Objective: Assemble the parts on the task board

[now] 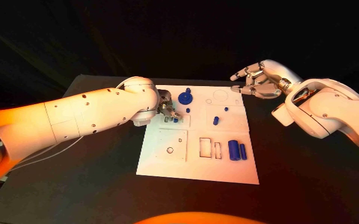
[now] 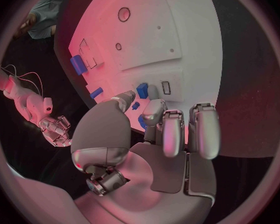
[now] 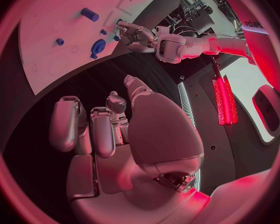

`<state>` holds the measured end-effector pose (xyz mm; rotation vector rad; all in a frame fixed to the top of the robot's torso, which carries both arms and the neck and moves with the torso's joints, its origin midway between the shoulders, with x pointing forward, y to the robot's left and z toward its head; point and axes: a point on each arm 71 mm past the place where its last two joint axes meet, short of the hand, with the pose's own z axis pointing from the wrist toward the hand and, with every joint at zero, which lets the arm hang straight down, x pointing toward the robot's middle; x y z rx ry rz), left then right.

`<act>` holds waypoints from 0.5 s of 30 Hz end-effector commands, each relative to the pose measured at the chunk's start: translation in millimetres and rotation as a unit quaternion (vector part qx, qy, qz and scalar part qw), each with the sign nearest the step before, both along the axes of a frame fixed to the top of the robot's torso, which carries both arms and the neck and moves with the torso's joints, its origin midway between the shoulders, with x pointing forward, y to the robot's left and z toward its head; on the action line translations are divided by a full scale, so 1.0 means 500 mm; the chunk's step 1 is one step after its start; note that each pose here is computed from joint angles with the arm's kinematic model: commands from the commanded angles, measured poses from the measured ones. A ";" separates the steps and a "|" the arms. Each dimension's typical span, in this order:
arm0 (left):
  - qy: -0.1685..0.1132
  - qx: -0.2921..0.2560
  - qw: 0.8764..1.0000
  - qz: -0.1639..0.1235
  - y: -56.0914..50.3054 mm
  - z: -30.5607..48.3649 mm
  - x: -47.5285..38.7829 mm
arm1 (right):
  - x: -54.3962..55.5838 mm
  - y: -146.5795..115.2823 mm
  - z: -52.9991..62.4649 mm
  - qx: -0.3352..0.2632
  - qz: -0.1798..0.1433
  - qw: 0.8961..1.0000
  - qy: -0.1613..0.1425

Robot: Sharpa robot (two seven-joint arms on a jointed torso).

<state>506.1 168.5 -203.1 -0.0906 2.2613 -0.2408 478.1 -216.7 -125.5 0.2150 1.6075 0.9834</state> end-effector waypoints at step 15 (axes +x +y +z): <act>-0.014 -0.015 1.000 0.002 0.030 0.109 0.033 | 0.006 -0.005 -0.007 -0.003 -0.003 1.000 0.004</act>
